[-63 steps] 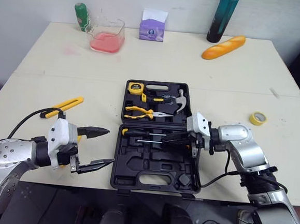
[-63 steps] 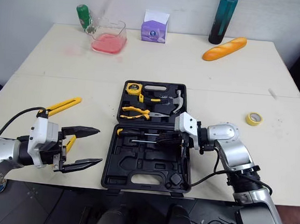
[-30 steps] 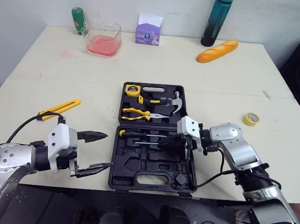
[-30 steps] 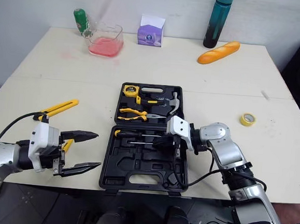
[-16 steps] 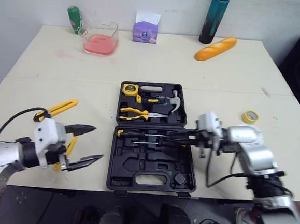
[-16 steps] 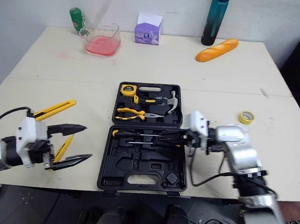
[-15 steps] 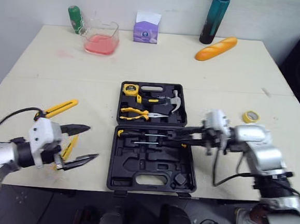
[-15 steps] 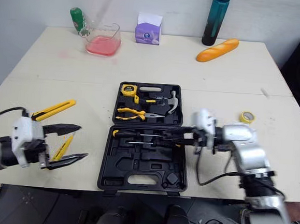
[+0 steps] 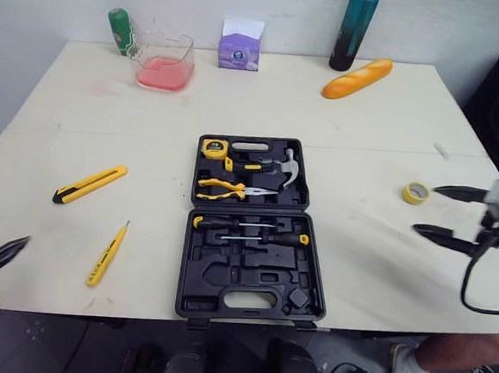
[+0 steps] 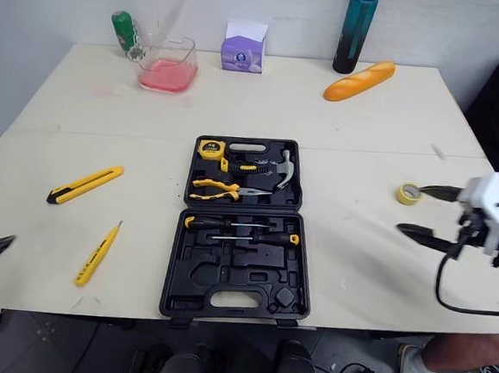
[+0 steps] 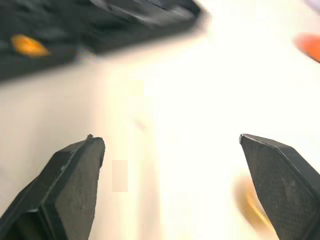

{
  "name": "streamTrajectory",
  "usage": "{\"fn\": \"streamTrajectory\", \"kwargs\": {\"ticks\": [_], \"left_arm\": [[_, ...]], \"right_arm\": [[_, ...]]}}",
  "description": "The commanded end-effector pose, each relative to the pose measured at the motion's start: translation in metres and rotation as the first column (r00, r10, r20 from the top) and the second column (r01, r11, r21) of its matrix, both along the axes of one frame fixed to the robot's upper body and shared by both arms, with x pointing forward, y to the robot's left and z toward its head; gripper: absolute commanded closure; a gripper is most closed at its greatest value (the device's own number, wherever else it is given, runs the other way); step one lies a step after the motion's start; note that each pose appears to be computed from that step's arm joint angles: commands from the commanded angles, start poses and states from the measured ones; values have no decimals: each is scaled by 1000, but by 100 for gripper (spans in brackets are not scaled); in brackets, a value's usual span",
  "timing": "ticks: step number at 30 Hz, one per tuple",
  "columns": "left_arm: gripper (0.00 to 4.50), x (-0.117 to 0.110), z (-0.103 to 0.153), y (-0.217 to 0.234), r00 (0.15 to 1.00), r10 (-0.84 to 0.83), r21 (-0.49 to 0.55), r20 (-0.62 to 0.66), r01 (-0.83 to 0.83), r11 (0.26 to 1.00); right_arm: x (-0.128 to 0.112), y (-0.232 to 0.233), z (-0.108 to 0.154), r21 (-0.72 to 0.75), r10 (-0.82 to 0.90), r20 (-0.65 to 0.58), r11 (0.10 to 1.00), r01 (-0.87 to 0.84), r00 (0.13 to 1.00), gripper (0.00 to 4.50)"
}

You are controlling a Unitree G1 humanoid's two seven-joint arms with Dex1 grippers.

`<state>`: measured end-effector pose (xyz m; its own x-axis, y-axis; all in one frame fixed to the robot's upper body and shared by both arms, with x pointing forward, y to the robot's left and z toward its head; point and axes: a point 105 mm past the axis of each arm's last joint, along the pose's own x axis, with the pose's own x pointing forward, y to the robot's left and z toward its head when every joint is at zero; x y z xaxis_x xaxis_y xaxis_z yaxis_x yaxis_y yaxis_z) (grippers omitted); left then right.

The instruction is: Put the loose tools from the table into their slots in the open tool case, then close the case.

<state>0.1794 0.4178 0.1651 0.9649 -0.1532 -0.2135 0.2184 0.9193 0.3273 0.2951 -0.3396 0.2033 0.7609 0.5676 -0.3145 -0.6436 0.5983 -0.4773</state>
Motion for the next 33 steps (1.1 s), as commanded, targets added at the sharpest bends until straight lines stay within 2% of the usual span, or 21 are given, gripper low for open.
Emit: {"fn": "streamTrajectory", "kwargs": {"ticks": [1, 4, 10, 19, 22, 26, 29, 30, 33], "left_arm": [[0, -20, -1, 25, 993, 114, 28, 16, -114, 993], [0, -34, -5, 47, 976, 216, 65, 8, -216, 974], [0, -47, -9, 57, 967, 256, 69, -8, -255, 964], [0, -40, -16, 46, 979, 202, 48, -8, -202, 978], [0, -35, -14, 34, 988, 157, 38, -2, -157, 987], [0, -30, -8, 16, 994, 109, 21, 8, -109, 994], [0, -23, -3, -6, 998, 64, -54, 17, -63, 997], [0, -20, -4, -14, 998, 62, -108, -10, -63, 992], [0, -16, -6, -29, 996, 63, -127, -66, -71, 989]], "right_arm": [[-16, -42, 7, -40, -132, 30, 990, 133, 991, 4], [-26, -67, 3, -34, -227, 30, 973, 228, 973, 4], [-39, -94, 2, -84, -329, 58, 939, 333, 942, 4], [-22, -77, 0, 23, -271, 64, 963, 270, 961, 4], [-11, -51, 1, 100, -182, 54, 979, 176, 982, 4], [-10, -25, -4, 173, -77, 22, 982, 72, 997, 4], [-13, 9, -15, 229, 82, 0, 970, -80, 997, 4], [-14, 22, -15, 256, 147, 2, 956, -143, 989, 4], [-17, 45, -6, 306, 258, 83, 913, -272, 962, 4]]}}
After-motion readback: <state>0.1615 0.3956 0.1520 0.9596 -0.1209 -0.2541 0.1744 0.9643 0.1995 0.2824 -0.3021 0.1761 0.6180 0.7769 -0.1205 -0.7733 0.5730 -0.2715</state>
